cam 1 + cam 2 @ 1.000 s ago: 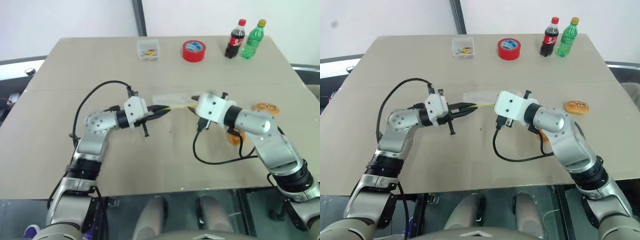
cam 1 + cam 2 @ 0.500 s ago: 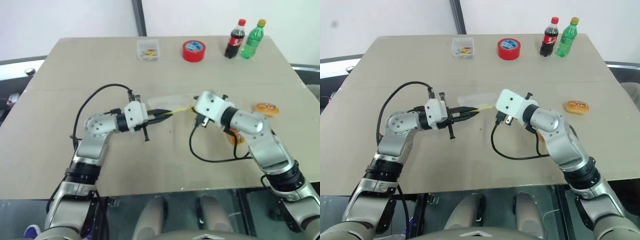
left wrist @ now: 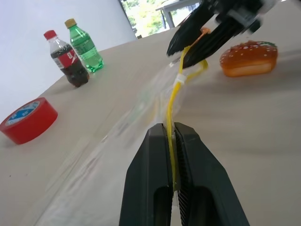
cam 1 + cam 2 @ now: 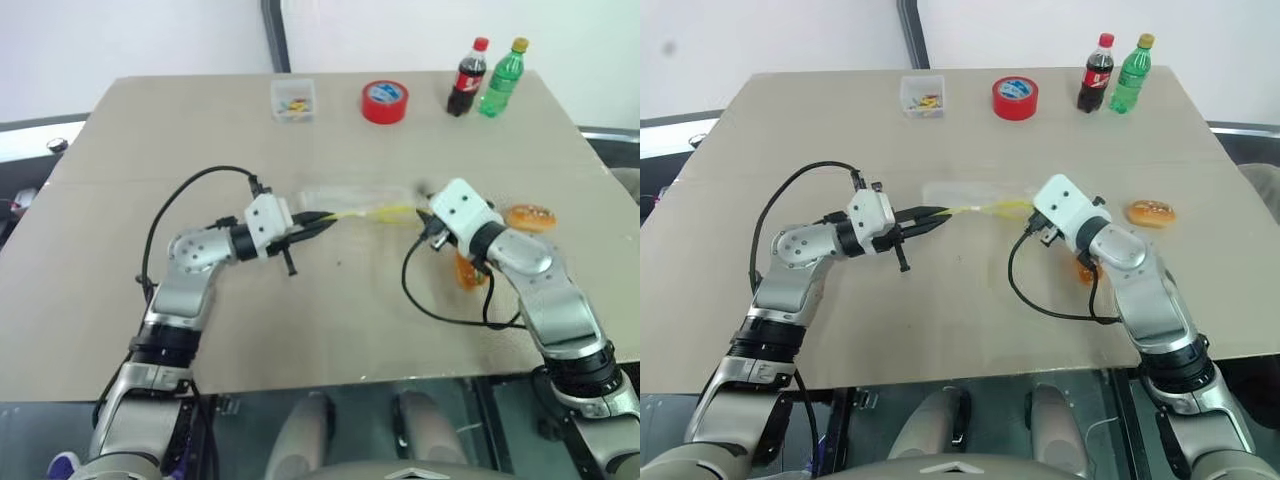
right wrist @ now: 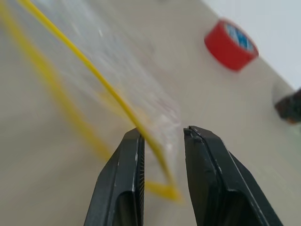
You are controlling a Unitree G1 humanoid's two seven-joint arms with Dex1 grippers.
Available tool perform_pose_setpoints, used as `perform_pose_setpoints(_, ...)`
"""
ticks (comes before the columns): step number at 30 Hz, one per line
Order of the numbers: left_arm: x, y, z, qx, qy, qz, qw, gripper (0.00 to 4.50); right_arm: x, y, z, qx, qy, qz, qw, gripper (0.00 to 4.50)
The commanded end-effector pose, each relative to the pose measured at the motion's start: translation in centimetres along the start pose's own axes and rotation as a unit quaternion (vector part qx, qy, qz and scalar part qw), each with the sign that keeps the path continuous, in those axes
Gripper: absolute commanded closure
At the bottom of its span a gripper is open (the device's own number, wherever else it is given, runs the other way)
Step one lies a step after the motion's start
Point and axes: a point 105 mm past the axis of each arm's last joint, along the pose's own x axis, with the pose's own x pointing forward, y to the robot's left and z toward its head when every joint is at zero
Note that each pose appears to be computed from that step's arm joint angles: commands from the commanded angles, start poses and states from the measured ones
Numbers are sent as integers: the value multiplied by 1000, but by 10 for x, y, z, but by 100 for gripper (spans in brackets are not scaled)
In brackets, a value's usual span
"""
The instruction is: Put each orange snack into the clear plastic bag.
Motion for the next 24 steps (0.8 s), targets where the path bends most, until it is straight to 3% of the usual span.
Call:
perform_pose_setpoints(1, 0, 10, 1, 4, 7, 26, 1000, 450, -13, -3, 13, -14, -26, -1, 1000, 317)
perform_pose_setpoints(3, 0, 11, 0, 7, 10, 30, 999, 450, -19, -9, 9, 3, -17, -17, 1000, 340)
perform_pose_setpoints(5, 1, 12, 0, 9, 8, 32, 999, 450, -23, -10, 7, 34, -13, -18, 999, 393)
perform_pose_setpoints(6, 1, 13, 0, 9, 6, 33, 999, 450, -24, -8, 7, 58, -15, -14, 998, 443)
perform_pose_setpoints(13, 5, 10, 10, 12, -19, 27, 999, 450, 1, 11, 11, 222, -25, -5, 975, 447)
perform_pose_setpoints(24, 2, 1, 16, 20, -32, 12, 999, 450, 19, 8, 18, 305, -46, -7, 951, 447)
